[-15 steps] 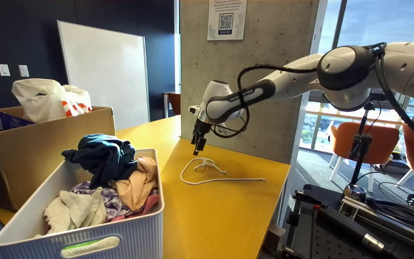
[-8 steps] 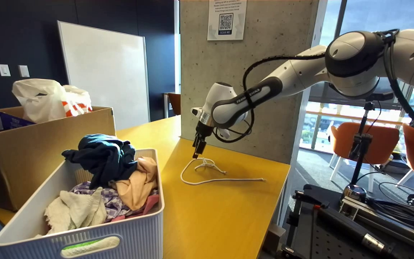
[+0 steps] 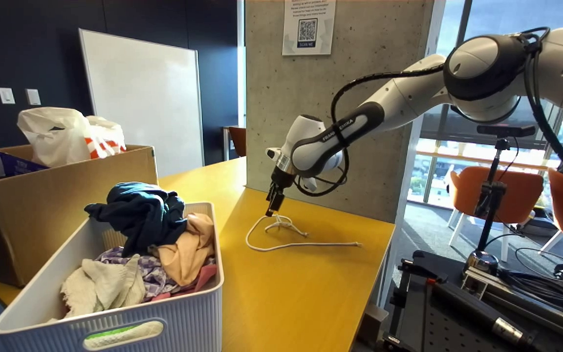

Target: Remove the white rope from the white basket and put it on the table

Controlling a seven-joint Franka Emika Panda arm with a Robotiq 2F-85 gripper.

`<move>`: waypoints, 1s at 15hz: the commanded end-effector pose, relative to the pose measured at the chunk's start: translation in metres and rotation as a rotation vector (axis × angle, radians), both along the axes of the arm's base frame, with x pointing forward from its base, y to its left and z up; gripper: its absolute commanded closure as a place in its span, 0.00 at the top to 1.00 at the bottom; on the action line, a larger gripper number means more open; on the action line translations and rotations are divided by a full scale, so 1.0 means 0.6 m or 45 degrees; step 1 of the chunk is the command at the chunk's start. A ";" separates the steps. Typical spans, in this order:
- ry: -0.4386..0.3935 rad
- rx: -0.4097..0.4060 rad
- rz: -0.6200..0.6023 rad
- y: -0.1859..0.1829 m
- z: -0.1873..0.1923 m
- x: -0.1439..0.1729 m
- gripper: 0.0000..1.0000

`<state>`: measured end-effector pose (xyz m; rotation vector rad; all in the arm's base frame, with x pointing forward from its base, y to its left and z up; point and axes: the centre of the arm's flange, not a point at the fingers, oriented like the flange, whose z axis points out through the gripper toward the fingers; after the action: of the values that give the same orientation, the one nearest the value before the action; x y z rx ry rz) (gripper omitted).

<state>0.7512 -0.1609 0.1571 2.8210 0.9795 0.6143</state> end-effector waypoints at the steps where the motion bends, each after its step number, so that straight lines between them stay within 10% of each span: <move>1: 0.033 0.003 -0.064 -0.011 0.042 -0.120 1.00; 15: 0.275 0.175 -0.316 -0.062 0.015 -0.176 1.00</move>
<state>0.6466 -0.1887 0.1703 3.0754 0.6539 0.4168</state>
